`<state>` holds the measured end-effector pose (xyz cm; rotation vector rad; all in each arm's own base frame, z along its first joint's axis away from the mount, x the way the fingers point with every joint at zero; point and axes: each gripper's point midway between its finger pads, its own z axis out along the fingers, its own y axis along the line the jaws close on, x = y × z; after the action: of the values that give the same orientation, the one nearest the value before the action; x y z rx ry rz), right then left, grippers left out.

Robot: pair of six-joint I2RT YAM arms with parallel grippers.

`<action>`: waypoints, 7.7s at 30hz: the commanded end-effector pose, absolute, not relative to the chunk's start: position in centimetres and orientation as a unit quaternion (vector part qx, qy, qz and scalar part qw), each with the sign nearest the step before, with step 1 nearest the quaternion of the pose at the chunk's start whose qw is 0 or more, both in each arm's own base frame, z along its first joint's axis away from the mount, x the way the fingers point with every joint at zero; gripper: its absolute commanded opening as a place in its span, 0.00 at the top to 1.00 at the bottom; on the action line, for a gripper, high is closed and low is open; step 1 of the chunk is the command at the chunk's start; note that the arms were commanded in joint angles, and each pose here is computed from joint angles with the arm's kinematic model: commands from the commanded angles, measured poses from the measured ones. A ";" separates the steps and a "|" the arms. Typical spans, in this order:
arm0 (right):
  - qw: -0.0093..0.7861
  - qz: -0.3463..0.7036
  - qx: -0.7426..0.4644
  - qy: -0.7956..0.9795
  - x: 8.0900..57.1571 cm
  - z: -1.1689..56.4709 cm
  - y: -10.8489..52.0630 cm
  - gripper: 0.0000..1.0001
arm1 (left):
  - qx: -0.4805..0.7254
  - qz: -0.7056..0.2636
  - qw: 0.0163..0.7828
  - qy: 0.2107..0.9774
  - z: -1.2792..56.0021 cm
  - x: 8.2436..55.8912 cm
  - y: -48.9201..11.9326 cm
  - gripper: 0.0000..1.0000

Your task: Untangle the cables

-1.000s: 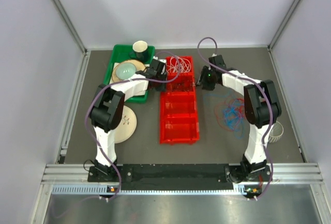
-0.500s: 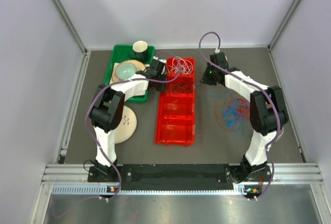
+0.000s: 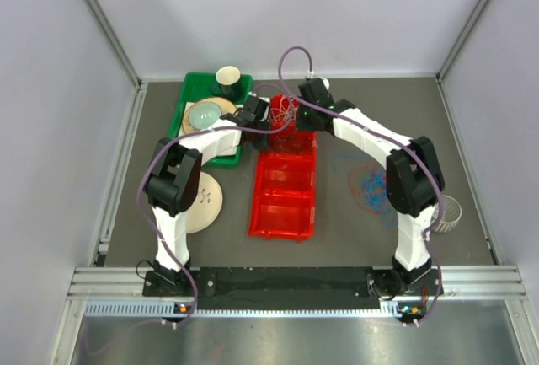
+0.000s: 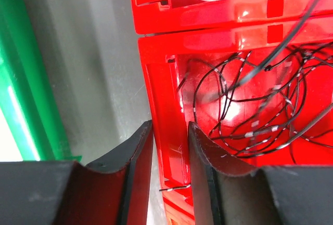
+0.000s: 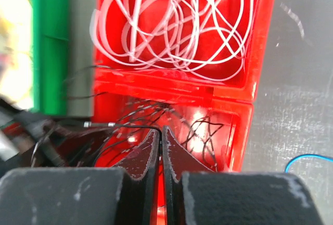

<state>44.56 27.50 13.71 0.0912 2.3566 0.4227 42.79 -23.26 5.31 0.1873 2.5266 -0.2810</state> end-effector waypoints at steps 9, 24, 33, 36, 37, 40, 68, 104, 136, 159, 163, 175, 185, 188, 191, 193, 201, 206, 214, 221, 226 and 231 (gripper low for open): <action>0.322 0.096 0.043 0.941 45.0 8.1 27.1 1.00 | 0.015 -0.228 0.353 0.907 16.0 43.6 -22.8 0.68; 0.360 0.112 0.032 0.926 44.8 12.4 27.4 0.87 | 0.005 -0.271 0.304 0.913 11.5 43.3 -23.5 0.64; 0.367 0.117 0.021 0.923 44.0 13.5 27.6 0.60 | 0.007 -0.250 0.288 0.925 9.3 43.1 -22.9 0.45; 0.376 0.116 0.023 0.919 43.4 14.6 26.9 0.57 | 0.004 -0.235 0.297 0.925 9.7 43.2 -22.3 0.41; 0.376 0.115 0.023 0.919 43.2 14.7 26.8 0.57 | 0.005 -0.232 0.303 0.924 10.1 43.3 -22.2 0.41; 0.384 0.120 0.023 0.915 42.5 15.9 26.2 0.56 | 0.011 -0.240 0.319 0.917 12.0 43.2 -22.2 0.41; 0.428 0.111 0.072 0.894 38.0 19.3 18.9 0.31 | 0.120 -0.294 0.386 0.866 18.9 43.7 -28.0 0.43; 0.415 0.075 0.216 0.881 33.7 16.4 4.0 0.14 | 0.158 -0.202 0.417 0.872 20.5 43.3 -27.8 0.24; 0.398 0.072 0.212 0.890 33.0 14.9 4.0 0.14 | 0.162 -0.246 0.331 0.897 13.3 26.1 -37.8 0.32; 0.375 0.015 0.240 0.895 33.8 12.4 0.8 0.24 | 0.257 -0.265 0.387 0.845 15.3 34.6 -45.6 0.32; 0.389 0.017 0.247 0.887 36.4 13.6 0.8 0.83 | 0.271 -0.309 0.364 0.836 17.7 32.4 -45.7 0.32; 0.663 0.093 0.219 0.709 36.4 43.8 0.3 1.00 | 0.214 -0.335 0.410 0.821 24.3 33.1 -39.5 0.29; 0.750 0.117 0.186 0.624 32.7 55.9 0.3 1.00 | 0.172 -0.344 0.418 0.823 24.5 35.5 -35.6 0.29; 0.722 0.102 0.194 0.656 33.8 51.8 0.2 1.00 | 0.170 -0.349 0.417 0.822 24.5 35.3 -35.2 0.29; 0.670 0.074 0.212 0.707 35.3 44.8 -0.3 1.00 | 0.171 -0.354 0.413 0.822 24.1 34.9 -35.0 0.29; 0.633 0.057 0.222 0.739 35.7 39.8 -0.5 1.00 | 0.174 -0.356 0.407 0.823 23.7 34.6 -35.0 0.29; 0.558 0.099 0.205 0.798 35.6 32.0 2.0 1.00 | 0.179 -0.359 0.389 0.830 22.3 34.0 -35.0 0.29; 0.581 0.128 0.190 0.781 34.8 34.8 2.8 1.00 | 0.169 -0.351 0.406 0.827 23.2 34.8 -34.0 0.29; 0.651 0.197 0.139 0.720 31.7 44.0 5.4 1.00 | 0.139 -0.327 0.431 0.829 23.7 36.5 -31.4 0.30; 0.660 0.270 0.066 0.698 28.8 47.8 8.7 1.00 | 0.082 -0.323 0.443 0.832 24.0 37.9 -28.6 0.28; 0.628 0.326 0.017 0.706 27.3 47.1 11.9 1.00 | 0.054 -0.300 0.471 0.827 25.4 38.9 -26.7 0.27; 0.584 0.350 -0.009 0.732 26.8 44.1 14.6 1.00 | 0.033 -0.280 0.495 0.822 26.6 39.8 -24.3 0.26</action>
<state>27.86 11.97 45.35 0.0578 1.6647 0.7208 38.68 -26.37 22.36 0.1468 2.1258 -0.7013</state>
